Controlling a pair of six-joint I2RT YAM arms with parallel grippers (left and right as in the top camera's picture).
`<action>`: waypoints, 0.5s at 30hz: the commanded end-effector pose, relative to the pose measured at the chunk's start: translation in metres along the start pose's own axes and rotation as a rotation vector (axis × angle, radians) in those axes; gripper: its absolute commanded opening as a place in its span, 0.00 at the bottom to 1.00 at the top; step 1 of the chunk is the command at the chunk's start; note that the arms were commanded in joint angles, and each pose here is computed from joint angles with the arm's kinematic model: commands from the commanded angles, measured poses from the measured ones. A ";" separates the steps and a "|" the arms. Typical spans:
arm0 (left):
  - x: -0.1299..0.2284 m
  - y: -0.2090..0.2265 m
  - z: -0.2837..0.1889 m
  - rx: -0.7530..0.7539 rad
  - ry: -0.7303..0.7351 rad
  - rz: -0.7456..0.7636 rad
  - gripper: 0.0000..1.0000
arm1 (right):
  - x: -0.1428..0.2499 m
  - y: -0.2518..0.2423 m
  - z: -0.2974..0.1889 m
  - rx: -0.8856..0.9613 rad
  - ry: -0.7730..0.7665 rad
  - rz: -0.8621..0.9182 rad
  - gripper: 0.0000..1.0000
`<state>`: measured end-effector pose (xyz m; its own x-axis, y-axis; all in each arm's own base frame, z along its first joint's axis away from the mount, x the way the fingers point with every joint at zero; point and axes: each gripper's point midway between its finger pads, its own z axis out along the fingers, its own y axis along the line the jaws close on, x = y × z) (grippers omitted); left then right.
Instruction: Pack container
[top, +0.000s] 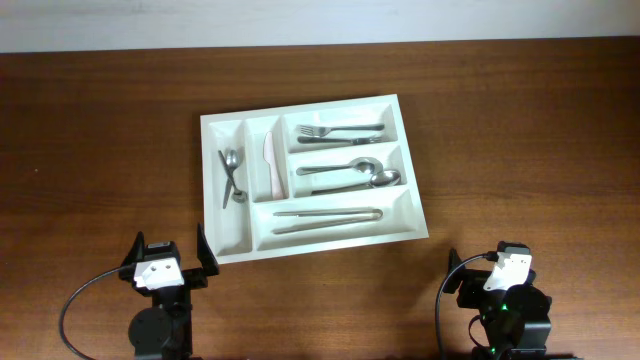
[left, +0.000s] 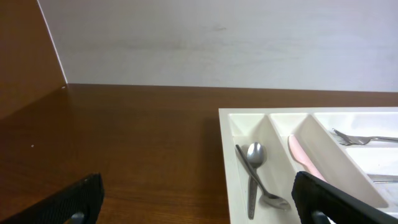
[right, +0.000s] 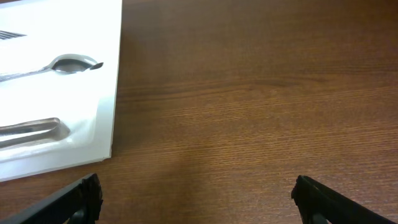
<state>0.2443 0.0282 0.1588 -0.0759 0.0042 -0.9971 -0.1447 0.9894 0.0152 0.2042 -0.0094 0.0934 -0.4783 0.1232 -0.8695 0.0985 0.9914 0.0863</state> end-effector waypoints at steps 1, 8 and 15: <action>0.001 0.000 0.000 0.004 -0.003 0.011 0.99 | 0.002 0.002 0.000 -0.012 0.001 -0.001 0.99; 0.001 0.000 0.000 0.005 -0.003 0.011 0.99 | 0.013 0.001 0.000 -0.006 0.047 -0.002 0.99; 0.001 0.000 0.000 0.005 -0.003 0.011 0.99 | 0.021 0.000 -0.001 -0.003 0.079 -0.003 0.99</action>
<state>0.2443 0.0282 0.1588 -0.0759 0.0042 -0.9971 -0.1447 0.9894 0.0152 0.1948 -0.0090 0.0792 -0.5390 0.1252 -0.8329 0.1042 0.9912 0.0815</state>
